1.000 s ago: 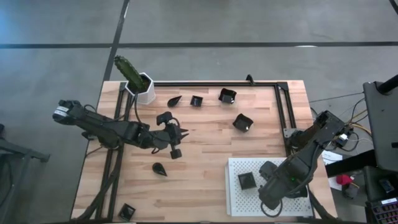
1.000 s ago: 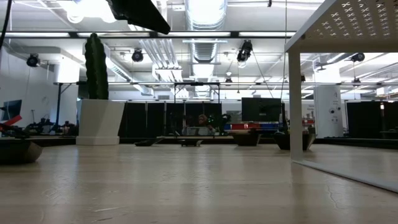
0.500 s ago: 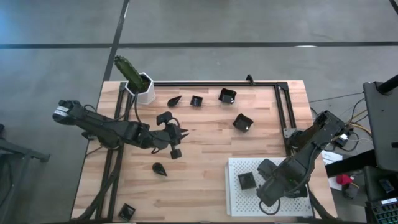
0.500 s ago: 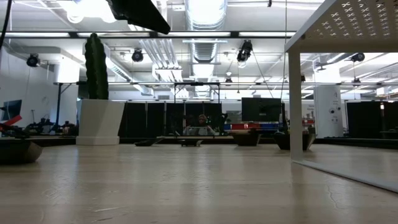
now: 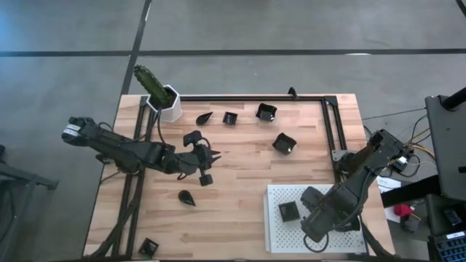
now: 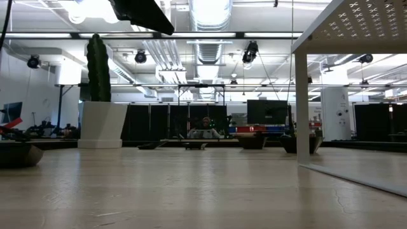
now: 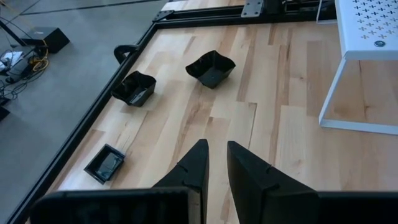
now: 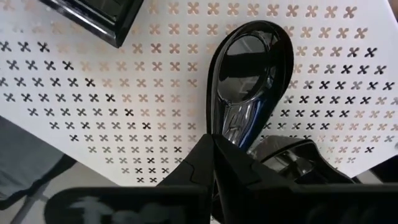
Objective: Pick & Place Mini shaped plates
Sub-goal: Stack the drop-shaped plate on top of the other drop-shaped plate on the shelf, then stack the drop-shaped plate on top of the other drop-shaped plates on the shelf
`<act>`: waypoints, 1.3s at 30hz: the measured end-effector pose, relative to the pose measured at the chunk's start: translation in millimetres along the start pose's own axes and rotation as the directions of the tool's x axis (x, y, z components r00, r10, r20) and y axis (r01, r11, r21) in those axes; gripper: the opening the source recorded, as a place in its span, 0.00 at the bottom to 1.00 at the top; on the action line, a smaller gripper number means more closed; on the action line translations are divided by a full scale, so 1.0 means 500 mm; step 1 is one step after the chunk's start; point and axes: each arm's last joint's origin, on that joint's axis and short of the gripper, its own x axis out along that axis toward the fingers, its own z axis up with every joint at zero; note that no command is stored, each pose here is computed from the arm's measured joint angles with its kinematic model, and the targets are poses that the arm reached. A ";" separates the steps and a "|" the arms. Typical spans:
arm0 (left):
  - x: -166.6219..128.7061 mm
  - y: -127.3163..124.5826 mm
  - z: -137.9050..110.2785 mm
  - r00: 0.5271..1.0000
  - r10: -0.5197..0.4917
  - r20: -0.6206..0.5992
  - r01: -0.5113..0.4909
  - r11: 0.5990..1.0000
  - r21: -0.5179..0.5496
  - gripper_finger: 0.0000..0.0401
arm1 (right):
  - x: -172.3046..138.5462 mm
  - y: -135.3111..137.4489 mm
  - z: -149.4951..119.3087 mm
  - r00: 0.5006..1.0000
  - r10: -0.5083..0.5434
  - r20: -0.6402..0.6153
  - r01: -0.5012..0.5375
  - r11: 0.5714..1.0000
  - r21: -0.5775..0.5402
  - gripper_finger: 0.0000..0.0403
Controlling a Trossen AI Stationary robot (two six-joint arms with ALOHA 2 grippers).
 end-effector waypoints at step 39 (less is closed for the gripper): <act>-0.043 -0.057 -0.095 0.900 -0.264 -0.348 0.315 0.944 0.100 0.13 | -0.082 -0.074 0.014 0.843 0.133 0.522 0.012 0.964 -0.266 0.02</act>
